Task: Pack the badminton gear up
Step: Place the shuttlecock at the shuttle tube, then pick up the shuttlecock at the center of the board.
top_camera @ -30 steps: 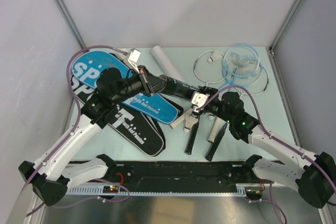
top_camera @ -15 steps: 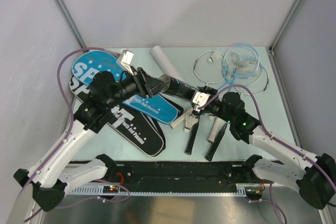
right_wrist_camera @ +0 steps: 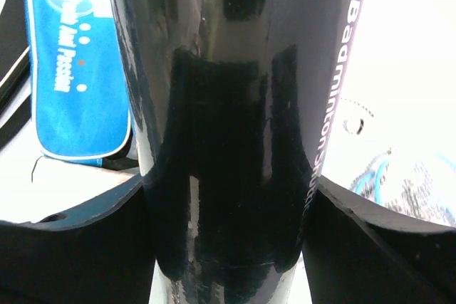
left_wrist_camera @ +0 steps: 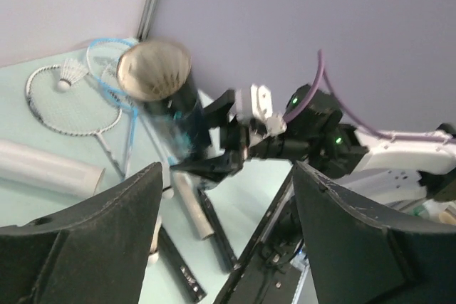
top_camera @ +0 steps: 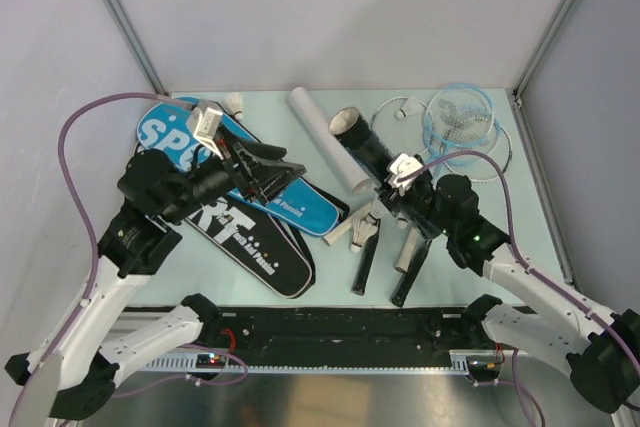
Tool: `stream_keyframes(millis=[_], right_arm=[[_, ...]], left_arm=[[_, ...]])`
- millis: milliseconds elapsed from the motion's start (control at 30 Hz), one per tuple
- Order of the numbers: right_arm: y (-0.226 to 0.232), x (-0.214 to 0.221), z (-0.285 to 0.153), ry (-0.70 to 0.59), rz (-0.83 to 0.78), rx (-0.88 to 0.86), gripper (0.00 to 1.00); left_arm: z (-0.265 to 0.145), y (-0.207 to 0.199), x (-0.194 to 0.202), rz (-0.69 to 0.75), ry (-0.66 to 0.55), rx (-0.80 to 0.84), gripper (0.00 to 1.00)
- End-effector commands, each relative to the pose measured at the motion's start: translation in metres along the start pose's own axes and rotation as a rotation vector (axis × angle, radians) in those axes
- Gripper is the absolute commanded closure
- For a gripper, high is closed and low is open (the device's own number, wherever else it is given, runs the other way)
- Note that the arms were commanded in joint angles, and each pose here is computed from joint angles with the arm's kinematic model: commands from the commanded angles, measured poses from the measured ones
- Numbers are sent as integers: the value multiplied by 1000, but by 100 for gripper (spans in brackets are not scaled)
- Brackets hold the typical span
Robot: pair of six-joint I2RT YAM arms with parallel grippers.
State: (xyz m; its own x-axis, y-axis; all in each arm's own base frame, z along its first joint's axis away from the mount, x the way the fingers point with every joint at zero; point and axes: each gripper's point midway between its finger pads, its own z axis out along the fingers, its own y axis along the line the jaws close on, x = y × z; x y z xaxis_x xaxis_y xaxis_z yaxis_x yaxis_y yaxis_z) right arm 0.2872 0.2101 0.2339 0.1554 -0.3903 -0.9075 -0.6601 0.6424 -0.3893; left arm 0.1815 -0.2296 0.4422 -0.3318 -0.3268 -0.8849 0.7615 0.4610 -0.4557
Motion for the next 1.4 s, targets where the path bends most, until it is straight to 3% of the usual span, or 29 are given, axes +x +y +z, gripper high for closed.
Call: stream_keyframes(millis=[0,200,333,767,1133,1367], right_arm=[[-39,-28,-19,-80,177,191,74],[-53,-50,-51,-139,271,257,73],[-56,-67,-74,-187,293,269,73],[-59,-116,-144,-373,283,284,73],[-62,-122,-160,-350,251,285,73],[-62,-119,-169,-338,255,300,73]], left_arm=[[0,15,21,176,126,-22,21],[19,64,58,279,333,-140,22],[43,83,81,306,457,-122,22],[131,130,215,140,860,81,27],[170,125,296,19,1005,270,31],[165,130,331,17,1084,244,40]])
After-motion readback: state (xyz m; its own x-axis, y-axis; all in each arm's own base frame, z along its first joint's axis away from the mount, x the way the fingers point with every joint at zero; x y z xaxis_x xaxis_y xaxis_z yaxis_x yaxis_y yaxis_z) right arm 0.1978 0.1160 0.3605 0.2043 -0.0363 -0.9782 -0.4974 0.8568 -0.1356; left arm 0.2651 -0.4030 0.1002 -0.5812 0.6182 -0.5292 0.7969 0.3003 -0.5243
